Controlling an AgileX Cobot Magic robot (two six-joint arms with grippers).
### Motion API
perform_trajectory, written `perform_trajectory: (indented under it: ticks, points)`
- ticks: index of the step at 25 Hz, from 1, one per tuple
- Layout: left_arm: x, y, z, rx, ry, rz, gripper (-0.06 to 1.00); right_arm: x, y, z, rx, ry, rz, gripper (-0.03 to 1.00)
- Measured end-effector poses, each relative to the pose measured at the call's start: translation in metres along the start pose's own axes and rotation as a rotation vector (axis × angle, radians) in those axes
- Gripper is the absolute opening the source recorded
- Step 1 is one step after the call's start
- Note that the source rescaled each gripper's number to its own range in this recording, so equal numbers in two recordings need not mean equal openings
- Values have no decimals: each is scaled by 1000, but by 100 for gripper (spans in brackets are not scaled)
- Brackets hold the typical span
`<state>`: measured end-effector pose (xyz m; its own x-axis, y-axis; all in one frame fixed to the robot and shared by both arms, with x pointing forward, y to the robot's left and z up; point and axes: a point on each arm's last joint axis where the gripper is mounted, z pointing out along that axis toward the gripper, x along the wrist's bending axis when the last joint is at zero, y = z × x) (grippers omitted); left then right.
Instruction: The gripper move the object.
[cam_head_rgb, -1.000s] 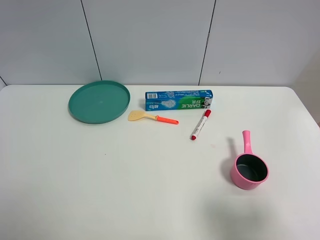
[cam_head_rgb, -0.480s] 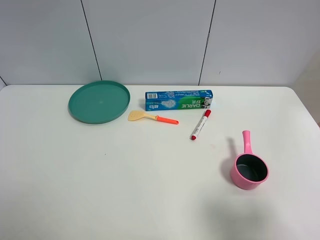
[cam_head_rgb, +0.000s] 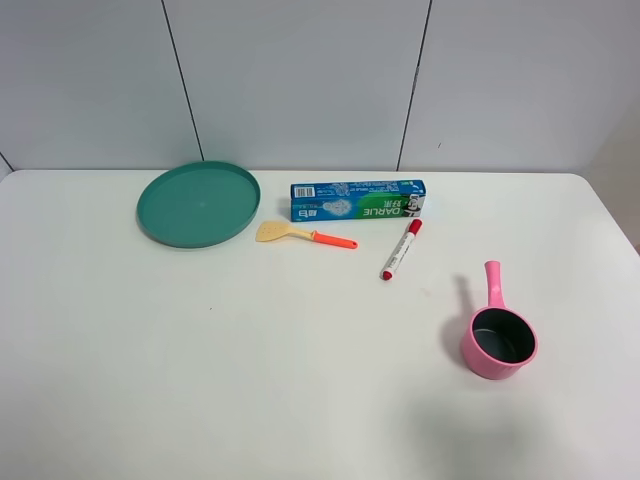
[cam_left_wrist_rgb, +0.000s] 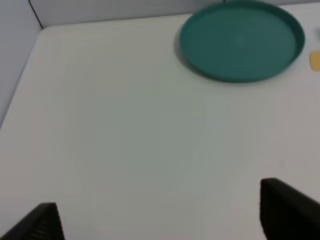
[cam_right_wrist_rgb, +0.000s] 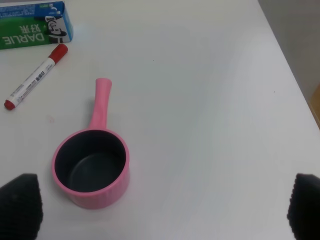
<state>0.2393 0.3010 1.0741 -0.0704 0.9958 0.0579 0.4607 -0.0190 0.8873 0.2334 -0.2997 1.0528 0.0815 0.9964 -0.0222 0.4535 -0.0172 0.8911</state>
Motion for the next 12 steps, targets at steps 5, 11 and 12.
perform_trajectory:
  ticks: [5, 11, 12]
  points:
    - [-2, -13, 14, 65, -11, -52, 63, 0, 0, 0, 0, 0, 0, 100]
    - [-2, -13, 15, 65, -14, -63, 63, 0, 0, 0, 0, 0, 0, 100]
    - [-2, -13, 15, 65, -14, -63, 63, 0, 0, 0, 0, 0, 0, 100]
